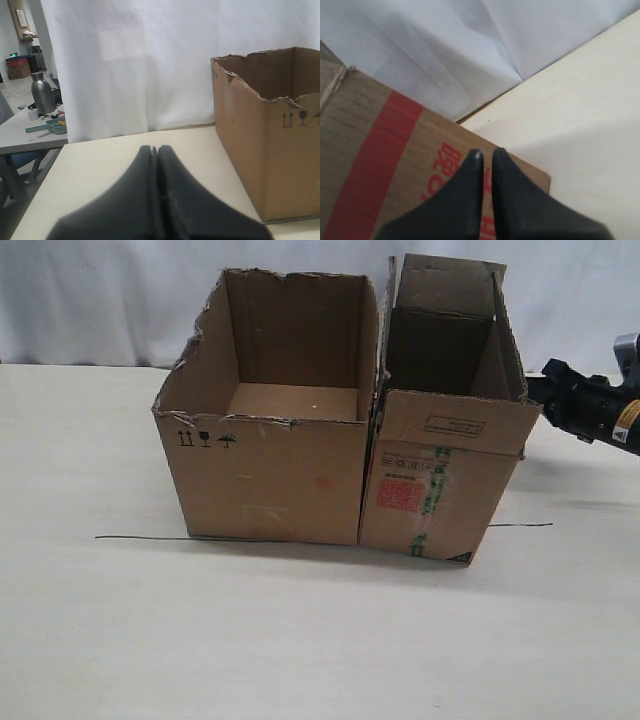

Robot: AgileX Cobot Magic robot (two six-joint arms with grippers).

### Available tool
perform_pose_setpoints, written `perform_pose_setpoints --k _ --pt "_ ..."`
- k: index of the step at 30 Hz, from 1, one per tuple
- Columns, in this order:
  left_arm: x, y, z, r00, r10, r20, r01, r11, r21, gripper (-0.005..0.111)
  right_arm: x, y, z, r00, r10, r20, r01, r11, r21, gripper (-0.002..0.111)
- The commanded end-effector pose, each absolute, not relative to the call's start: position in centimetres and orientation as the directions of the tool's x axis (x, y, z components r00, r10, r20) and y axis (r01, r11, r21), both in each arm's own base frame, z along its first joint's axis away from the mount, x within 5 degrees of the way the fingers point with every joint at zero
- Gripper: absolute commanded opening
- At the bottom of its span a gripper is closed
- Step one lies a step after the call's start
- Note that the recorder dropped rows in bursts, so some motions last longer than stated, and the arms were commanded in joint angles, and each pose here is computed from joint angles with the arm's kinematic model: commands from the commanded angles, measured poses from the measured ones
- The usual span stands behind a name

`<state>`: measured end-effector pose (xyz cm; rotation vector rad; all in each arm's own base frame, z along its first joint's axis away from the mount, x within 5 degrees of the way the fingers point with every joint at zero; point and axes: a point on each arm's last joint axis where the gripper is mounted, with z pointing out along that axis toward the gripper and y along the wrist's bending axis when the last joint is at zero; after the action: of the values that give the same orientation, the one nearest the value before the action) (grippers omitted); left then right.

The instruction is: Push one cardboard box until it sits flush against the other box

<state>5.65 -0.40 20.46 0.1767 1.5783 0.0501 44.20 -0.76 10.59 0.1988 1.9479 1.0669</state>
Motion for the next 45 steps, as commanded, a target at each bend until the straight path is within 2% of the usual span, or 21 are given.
perform_pose_setpoints --k 1,11,22,30,33,37,45 --pt "5.6 -0.4 20.5 0.009 0.144 -0.990 0.080 0.986 0.144 0.000 44.1 -0.7 11.1 -0.594 0.495 -0.634 -0.307 0.589 0.748 0.005" --pt "5.6 -0.4 20.4 0.000 0.145 -0.989 0.080 0.986 0.144 0.000 43.9 0.9 11.3 -0.596 0.436 -0.675 -0.390 0.578 0.717 0.005" --pt "5.6 -0.4 20.4 0.002 0.145 -0.989 0.080 0.986 0.144 0.000 44.3 2.2 11.2 -0.578 0.442 -0.686 -0.378 0.600 0.705 0.005" --pt "5.6 -0.4 20.4 0.002 0.145 -0.989 0.080 0.986 0.144 0.000 43.8 -2.2 13.2 -0.533 0.502 -0.682 -0.345 0.607 0.716 0.005" --pt "5.6 -0.4 20.4 0.002 0.145 -0.989 0.080 0.986 0.144 0.000 41.6 -4.2 14.6 -0.529 0.530 -0.662 -0.345 0.579 0.739 0.005" --pt "5.6 -0.4 20.4 0.002 0.145 -0.989 0.080 0.986 0.144 0.000 37.9 -4.8 16.7 -0.481 0.517 -0.708 -0.381 0.604 0.700 0.005" --pt "5.6 -0.4 20.5 0.008 0.144 -0.990 0.080 0.986 0.144 0.000 27.9 -1.5 18.9 -0.383 0.457 -0.803 -0.370 0.720 0.587 0.005"
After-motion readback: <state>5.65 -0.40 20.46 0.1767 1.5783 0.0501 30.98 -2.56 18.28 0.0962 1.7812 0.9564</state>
